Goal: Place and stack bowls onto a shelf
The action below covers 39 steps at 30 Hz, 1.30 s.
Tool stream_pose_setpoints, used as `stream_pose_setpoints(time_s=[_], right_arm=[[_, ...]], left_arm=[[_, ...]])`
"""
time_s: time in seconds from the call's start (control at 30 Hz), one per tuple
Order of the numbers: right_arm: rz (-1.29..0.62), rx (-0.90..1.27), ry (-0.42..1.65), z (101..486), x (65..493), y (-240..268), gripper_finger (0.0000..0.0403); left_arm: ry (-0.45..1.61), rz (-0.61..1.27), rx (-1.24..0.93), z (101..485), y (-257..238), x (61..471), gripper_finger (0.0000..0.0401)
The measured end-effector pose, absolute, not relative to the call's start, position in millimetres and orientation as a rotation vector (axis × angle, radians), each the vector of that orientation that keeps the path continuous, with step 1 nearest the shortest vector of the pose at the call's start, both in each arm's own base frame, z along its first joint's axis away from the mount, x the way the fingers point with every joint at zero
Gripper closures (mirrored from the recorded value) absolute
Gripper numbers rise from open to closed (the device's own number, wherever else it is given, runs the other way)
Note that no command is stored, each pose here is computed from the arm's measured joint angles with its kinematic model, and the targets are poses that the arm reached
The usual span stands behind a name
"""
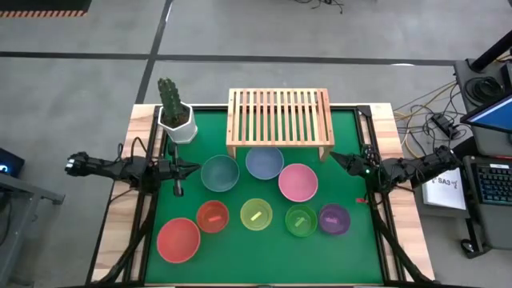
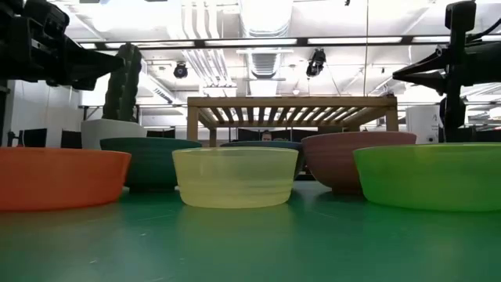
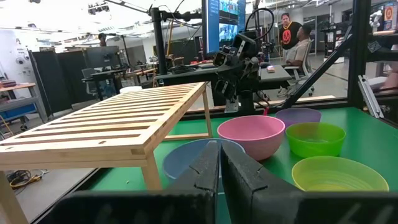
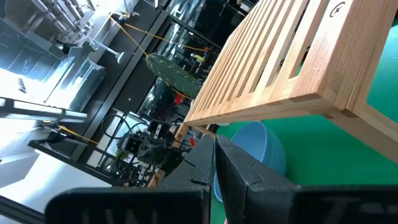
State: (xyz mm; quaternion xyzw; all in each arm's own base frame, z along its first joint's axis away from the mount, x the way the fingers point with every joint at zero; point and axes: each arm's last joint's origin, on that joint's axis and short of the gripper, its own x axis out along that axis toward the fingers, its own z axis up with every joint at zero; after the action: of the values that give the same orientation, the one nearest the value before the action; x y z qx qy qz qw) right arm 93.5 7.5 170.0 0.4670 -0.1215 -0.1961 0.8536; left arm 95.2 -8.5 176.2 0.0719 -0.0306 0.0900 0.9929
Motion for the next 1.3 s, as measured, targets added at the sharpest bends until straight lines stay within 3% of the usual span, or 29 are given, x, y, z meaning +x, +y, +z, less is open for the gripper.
stream_pose_setpoints(time_s=[1.2, 1.3], right_arm=[[-0.413, 0.982, -0.255, 170.0, 93.5, 7.5, 0.0394], [-0.412, 1.019, -0.335, 176.7, 92.7, 6.4, 0.0394]], left_arm=[[-0.061, 0.181, 0.150, 176.1, -8.5, 95.2, 0.0401], [-0.058, 0.184, 0.221, 176.5, -8.5, 95.2, 0.0401]])
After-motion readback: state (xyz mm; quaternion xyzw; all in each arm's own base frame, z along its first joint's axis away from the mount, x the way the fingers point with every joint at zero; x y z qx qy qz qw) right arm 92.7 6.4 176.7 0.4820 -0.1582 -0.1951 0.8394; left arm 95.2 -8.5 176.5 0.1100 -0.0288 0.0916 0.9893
